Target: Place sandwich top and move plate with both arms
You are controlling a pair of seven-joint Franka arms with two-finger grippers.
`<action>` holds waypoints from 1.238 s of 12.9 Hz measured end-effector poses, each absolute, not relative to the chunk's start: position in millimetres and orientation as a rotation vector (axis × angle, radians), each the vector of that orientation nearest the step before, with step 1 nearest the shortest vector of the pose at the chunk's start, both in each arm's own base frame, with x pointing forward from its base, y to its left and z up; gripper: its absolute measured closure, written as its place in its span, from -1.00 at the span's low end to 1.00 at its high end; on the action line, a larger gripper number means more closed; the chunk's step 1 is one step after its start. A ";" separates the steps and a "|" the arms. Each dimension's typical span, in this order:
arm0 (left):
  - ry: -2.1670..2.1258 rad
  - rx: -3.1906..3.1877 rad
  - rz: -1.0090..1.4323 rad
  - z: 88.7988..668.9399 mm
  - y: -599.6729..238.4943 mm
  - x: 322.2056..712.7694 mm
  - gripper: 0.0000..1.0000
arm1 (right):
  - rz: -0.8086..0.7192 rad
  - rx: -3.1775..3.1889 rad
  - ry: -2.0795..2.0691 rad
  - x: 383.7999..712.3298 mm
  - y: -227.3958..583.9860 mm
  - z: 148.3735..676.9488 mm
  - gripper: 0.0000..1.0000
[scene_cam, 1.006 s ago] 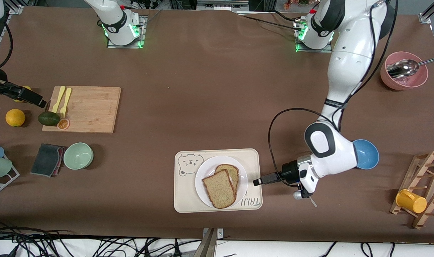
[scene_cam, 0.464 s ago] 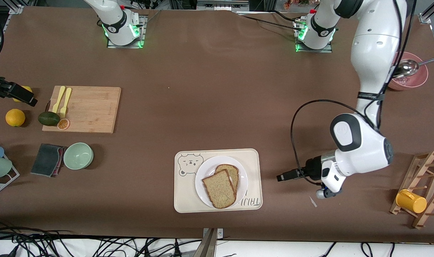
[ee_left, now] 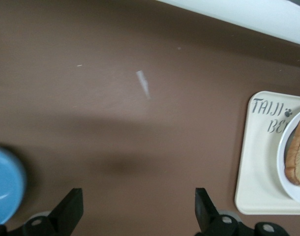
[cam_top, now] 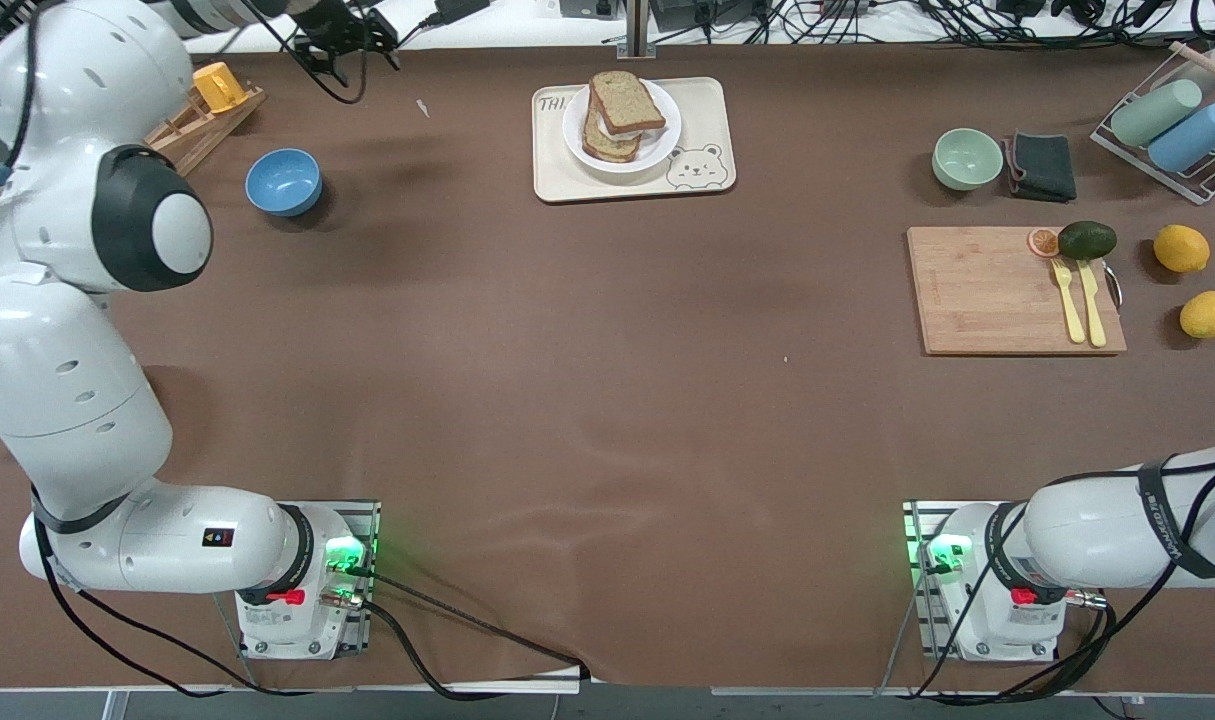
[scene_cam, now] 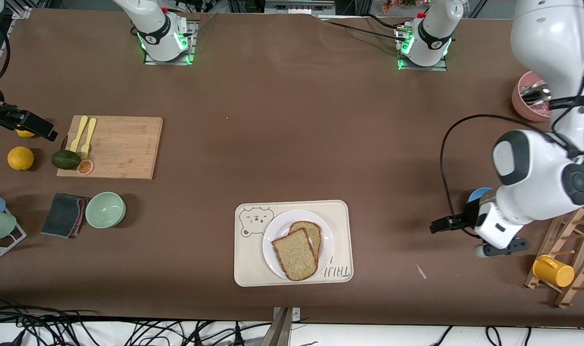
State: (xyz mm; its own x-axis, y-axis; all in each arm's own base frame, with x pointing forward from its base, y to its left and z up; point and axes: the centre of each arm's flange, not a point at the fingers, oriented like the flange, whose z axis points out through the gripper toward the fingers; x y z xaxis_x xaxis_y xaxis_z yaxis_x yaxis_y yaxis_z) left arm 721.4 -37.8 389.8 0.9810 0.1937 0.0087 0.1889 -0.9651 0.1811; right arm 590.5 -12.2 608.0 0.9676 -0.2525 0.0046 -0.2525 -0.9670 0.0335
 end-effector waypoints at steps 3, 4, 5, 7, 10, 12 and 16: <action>0.348 2.990 0.011 457.8 14.1 696.6 -1.00 | -0.001 3.082 -0.396 590.5 -11.8 607.8 -1.00; 0.356 3.018 0.013 478.6 25.7 687.4 -1.00 | -0.001 3.083 -0.395 590.5 -11.4 607.8 -1.00; 0.361 3.044 0.017 498.3 32.8 678.4 -1.00 | -0.001 3.083 -0.394 590.5 -10.9 607.8 -1.00; 0.371 3.064 0.025 530.2 38.1 662.4 -1.00 | -0.002 3.088 -0.392 590.5 -9.4 607.8 -1.00; 0.410 3.061 0.024 559.1 38.0 645.6 -1.00 | -0.006 3.104 -0.387 590.5 -4.3 607.7 -1.00; 0.428 3.064 0.017 573.2 37.6 635.8 -1.00 | -0.006 3.104 -0.387 590.5 -4.0 607.7 -1.00; 0.430 3.084 0.008 594.9 37.4 609.1 -1.00 | -0.007 3.106 -0.379 590.5 -1.0 607.6 -1.00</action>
State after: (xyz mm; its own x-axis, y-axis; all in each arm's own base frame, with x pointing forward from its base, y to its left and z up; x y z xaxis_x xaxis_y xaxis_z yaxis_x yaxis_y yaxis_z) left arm 609.1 37.4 594.9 0.9618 0.2737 0.0010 0.2736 -0.9614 0.0286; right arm 590.5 -1.0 607.6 0.9707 -0.2405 -0.0028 -0.2404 -0.9706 0.0129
